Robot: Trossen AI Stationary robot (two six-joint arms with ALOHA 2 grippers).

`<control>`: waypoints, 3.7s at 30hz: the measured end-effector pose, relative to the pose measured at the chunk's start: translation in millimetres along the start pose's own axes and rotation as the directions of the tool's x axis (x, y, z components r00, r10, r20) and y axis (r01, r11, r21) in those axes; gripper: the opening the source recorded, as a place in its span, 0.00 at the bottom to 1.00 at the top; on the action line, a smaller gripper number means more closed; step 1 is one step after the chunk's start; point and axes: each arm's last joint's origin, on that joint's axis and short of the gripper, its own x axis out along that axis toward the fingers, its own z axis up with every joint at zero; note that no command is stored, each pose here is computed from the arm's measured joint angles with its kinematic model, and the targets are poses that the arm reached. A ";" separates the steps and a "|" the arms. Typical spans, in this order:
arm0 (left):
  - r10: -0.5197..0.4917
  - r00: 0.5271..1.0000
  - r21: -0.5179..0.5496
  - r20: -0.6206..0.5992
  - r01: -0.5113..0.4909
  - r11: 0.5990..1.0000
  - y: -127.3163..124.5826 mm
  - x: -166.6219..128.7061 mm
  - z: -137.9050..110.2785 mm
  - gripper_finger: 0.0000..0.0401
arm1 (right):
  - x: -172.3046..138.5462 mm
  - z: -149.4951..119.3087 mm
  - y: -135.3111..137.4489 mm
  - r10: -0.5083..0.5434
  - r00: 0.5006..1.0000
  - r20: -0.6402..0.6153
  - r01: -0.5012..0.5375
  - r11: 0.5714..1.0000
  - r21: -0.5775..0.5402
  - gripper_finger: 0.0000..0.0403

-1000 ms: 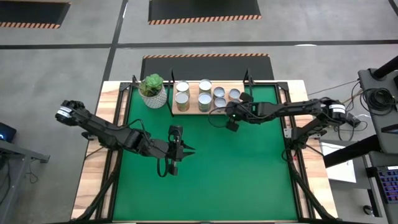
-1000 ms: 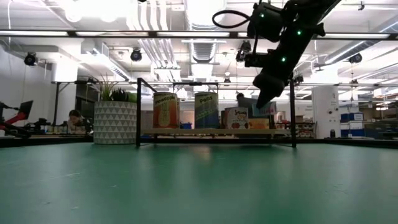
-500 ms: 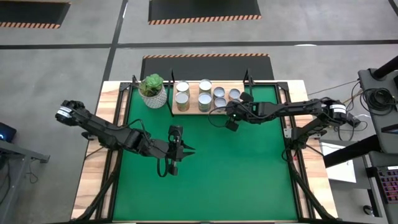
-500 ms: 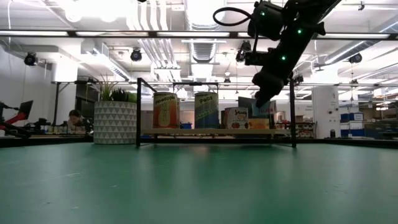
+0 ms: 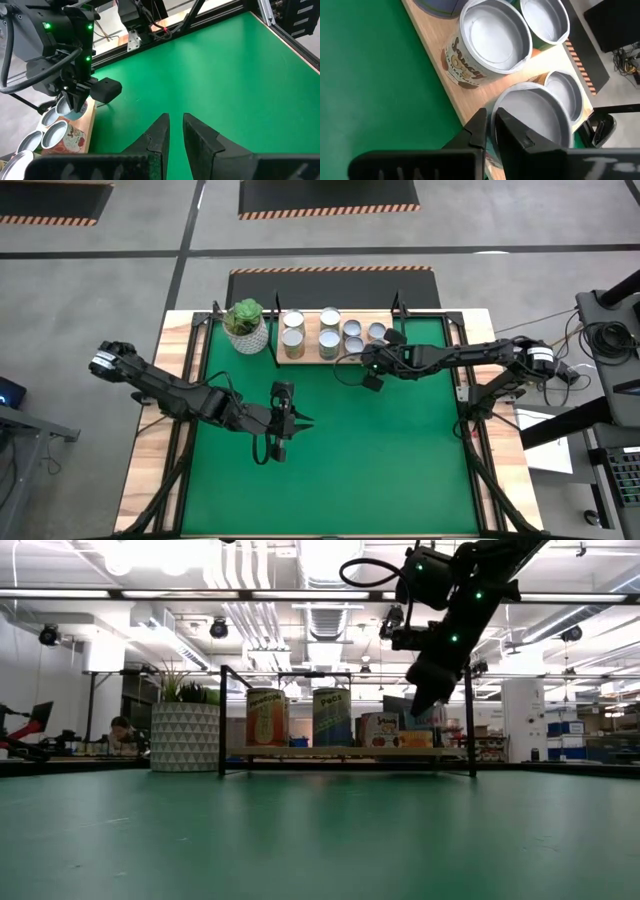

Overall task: Pick and place cans onto a shelf
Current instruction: Put the canned tuna on the shelf

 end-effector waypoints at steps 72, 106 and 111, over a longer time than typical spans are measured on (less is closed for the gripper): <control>-0.003 1.000 -0.007 -0.010 0.002 1.000 -0.2 -0.3 -0.8 0.09 | -27.2 -76.8 54.4 0.333 0.870 -0.364 -0.198 0.911 0.361 0.89; 0.029 0.985 -0.158 0.168 -0.003 0.987 -6.4 18.9 13.8 0.09 | -130.9 -79.1 76.7 0.287 0.498 0.819 -0.329 0.936 -0.128 0.70; 0.021 0.991 -0.262 0.130 0.014 0.965 -13.4 32.2 6.8 0.09 | -127.4 -81.9 80.8 0.334 0.506 0.795 -0.351 0.922 -0.164 0.65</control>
